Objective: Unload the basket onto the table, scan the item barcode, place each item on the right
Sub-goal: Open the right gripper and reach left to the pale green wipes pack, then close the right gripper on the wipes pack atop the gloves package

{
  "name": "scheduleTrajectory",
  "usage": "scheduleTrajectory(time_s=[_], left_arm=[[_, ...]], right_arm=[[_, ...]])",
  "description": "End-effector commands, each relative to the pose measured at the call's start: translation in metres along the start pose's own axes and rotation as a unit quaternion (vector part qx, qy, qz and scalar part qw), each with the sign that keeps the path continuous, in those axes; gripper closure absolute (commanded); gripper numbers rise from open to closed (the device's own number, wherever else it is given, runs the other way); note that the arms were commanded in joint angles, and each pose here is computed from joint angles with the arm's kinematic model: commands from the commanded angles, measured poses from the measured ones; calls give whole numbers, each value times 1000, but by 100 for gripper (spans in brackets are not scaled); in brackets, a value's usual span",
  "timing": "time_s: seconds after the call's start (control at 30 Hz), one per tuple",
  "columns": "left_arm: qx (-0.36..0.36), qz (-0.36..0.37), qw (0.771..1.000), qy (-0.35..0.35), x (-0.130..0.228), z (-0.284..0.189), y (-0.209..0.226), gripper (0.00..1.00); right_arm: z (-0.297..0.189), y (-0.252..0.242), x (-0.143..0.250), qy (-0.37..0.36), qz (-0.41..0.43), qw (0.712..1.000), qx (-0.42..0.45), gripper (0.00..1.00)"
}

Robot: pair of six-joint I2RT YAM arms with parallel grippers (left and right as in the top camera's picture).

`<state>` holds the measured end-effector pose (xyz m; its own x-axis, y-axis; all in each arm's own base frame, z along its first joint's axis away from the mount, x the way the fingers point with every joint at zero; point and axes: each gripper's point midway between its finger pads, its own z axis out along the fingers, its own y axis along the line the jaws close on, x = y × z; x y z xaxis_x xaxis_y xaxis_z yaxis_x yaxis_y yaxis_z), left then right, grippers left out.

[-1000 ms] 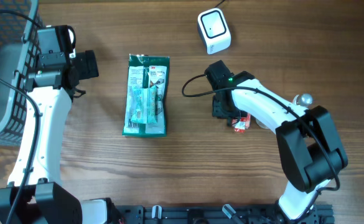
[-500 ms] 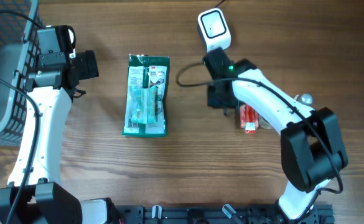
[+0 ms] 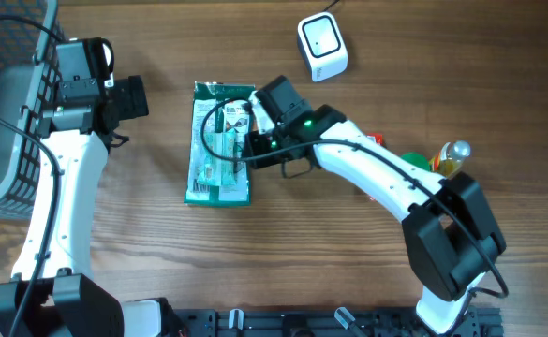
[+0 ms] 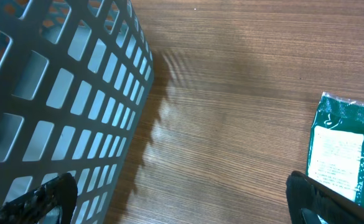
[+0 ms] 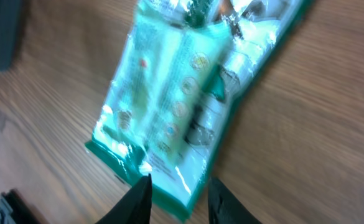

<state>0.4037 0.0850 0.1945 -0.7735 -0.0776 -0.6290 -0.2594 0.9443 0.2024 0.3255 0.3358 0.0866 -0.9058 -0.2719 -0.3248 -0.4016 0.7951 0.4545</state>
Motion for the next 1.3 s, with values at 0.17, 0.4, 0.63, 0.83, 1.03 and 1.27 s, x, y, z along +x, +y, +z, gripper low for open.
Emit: scheduleTrajectory(time_s=[0.17, 0.4, 0.63, 0.83, 1.03, 1.27], left_arm=[[-1, 3, 1000, -3, -2, -1, 1, 0], [-1, 3, 1000, -3, -2, -1, 1, 0], [-1, 3, 1000, -3, -2, -1, 1, 0], [-1, 3, 1000, -3, -2, -1, 1, 0], [-1, 3, 1000, -3, -2, -1, 1, 0], [-1, 3, 1000, -3, -2, -1, 1, 0]], right_arm=[[29, -15, -29, -82, -43, 992, 85, 69], [50, -31, -28, -81, -40, 990, 106, 66], [62, -35, -30, -87, -15, 991, 102, 66], [55, -26, -41, -107, -16, 990, 90, 66], [60, 5, -31, -76, 0, 997, 1, 69], [63, 2, -27, -71, 11, 997, 2, 68]])
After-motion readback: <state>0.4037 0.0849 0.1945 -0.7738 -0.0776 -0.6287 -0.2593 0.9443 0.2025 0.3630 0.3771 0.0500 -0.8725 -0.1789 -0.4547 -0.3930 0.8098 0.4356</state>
